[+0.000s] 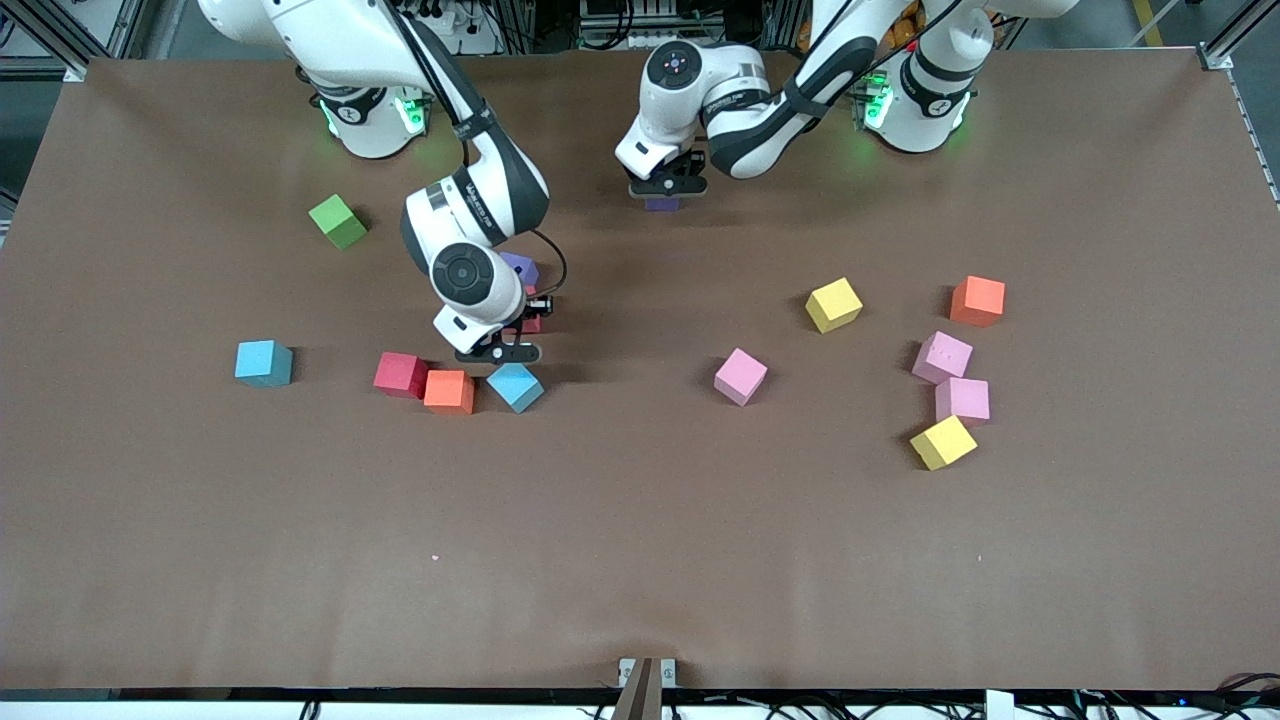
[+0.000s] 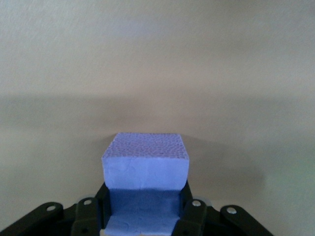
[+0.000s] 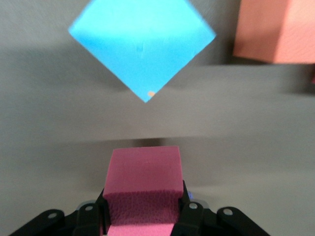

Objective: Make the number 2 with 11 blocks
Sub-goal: 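Carry the blue cube with the left gripper to the table center and release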

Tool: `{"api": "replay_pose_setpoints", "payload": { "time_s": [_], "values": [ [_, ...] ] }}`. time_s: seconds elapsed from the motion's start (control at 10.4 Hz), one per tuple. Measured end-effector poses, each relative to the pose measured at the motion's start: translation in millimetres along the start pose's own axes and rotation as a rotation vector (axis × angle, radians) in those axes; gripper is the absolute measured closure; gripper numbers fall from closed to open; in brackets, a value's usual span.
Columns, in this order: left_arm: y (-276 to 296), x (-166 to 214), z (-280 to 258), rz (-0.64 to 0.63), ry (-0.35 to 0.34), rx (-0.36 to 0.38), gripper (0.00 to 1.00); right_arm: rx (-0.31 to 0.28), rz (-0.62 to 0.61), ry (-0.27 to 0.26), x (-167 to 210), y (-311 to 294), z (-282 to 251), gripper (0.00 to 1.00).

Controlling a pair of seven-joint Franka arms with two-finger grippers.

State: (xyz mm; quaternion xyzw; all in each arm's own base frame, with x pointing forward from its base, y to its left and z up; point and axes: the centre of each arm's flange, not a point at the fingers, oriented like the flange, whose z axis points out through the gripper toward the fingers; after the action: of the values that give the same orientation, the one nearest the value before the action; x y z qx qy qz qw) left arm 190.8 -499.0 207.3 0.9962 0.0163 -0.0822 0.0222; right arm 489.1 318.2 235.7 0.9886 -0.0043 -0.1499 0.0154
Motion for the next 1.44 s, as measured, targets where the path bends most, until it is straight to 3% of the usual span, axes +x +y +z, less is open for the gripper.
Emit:
{"api": "replay_pose_setpoints", "payload": {
  "time_s": [0.87,1.15,1.25,1.44],
  "values": [
    [13.0,-4.9,1.5,0.033,0.034,0.036,0.44,0.014,0.043,-0.032,15.8,4.7,-49.2,0.48],
    [10.7,-8.9,14.1,0.018,0.012,0.059,0.08,0.01,0.054,-0.047,16.9,9.1,-49.9,0.48],
    [13.3,-4.3,9.6,0.008,0.017,0.074,0.0,0.01,0.054,-0.048,16.5,8.5,-50.7,0.48],
    [28.4,12.5,-16.8,-0.026,0.035,0.114,0.0,0.006,0.052,-0.061,16.4,7.5,-59.1,0.48]
  ]
}}
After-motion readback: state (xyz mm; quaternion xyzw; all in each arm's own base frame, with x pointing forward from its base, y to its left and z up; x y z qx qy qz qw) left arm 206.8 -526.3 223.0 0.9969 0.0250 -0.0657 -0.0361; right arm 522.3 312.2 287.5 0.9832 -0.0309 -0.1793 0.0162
